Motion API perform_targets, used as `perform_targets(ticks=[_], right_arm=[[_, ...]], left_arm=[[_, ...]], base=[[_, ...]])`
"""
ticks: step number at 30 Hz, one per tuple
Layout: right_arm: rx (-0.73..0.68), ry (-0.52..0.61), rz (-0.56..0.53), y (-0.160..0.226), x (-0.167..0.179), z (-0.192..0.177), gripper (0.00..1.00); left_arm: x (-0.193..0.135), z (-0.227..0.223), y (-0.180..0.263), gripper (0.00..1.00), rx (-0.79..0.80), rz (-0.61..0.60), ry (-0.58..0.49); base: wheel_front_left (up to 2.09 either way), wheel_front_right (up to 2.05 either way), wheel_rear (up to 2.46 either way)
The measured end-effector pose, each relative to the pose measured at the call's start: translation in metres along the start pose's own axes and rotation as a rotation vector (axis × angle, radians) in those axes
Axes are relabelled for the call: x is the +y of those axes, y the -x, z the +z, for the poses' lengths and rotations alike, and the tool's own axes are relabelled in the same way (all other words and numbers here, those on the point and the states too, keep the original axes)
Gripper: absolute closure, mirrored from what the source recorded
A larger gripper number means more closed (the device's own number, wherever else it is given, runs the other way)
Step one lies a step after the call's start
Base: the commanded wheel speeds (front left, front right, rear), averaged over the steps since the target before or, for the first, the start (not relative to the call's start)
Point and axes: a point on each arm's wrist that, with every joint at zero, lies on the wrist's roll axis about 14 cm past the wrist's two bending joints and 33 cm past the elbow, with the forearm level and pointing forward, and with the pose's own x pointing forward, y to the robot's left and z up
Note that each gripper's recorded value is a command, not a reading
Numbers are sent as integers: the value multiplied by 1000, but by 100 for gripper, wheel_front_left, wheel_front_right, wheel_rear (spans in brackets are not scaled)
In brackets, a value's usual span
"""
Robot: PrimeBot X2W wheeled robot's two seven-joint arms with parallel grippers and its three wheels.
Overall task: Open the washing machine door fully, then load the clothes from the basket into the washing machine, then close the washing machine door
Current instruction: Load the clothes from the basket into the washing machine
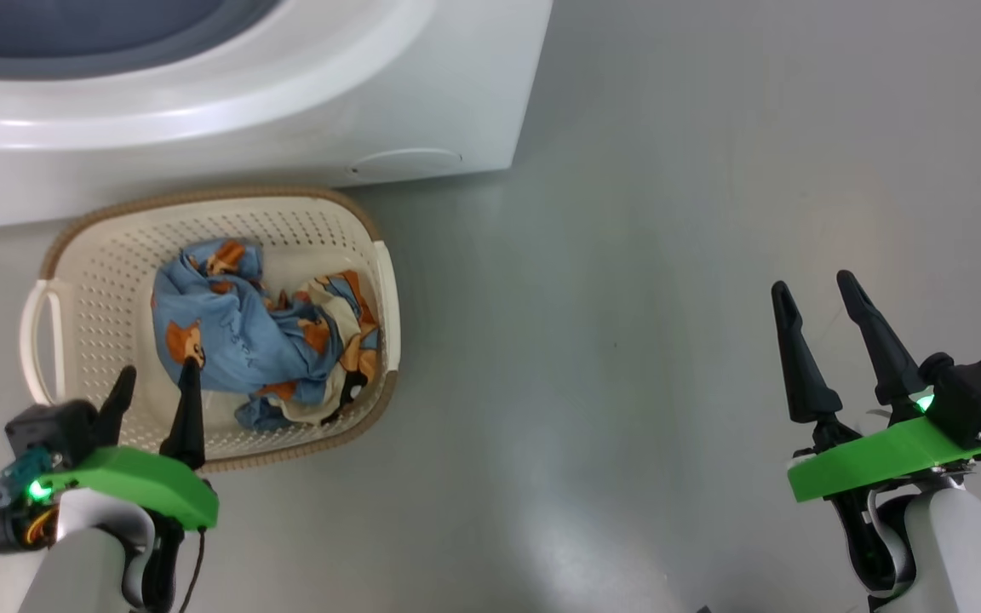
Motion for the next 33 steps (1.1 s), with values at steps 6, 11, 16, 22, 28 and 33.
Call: perform_targets(ticks=[6,11,16,22,28,33], right_arm=[[25,0,-1,-12,-2,-14,0],[43,-5,-7,-20,-5,-25,0],[75,-12,-8,-23,-5,-40,0],[69,-10,-10,-35,-8,-43,0],[84,-9,-29,-38,-13,-53,0],[90,-4,-41,-41,-19,-58,0]], left_arm=[[-2,-21,-22,0,75,-20,-12],[1,-46,-34,0,161,-25,-29],[3,-60,-51,0,217,-37,-49],[8,-79,-67,0,287,-40,-66],[11,-99,-80,0,353,-50,-77],[14,-109,-93,0,384,-60,-85]], base=[[0,0,0],[0,0,0],[0,0,0],[0,0,0],[0,0,0],[0,0,0]])
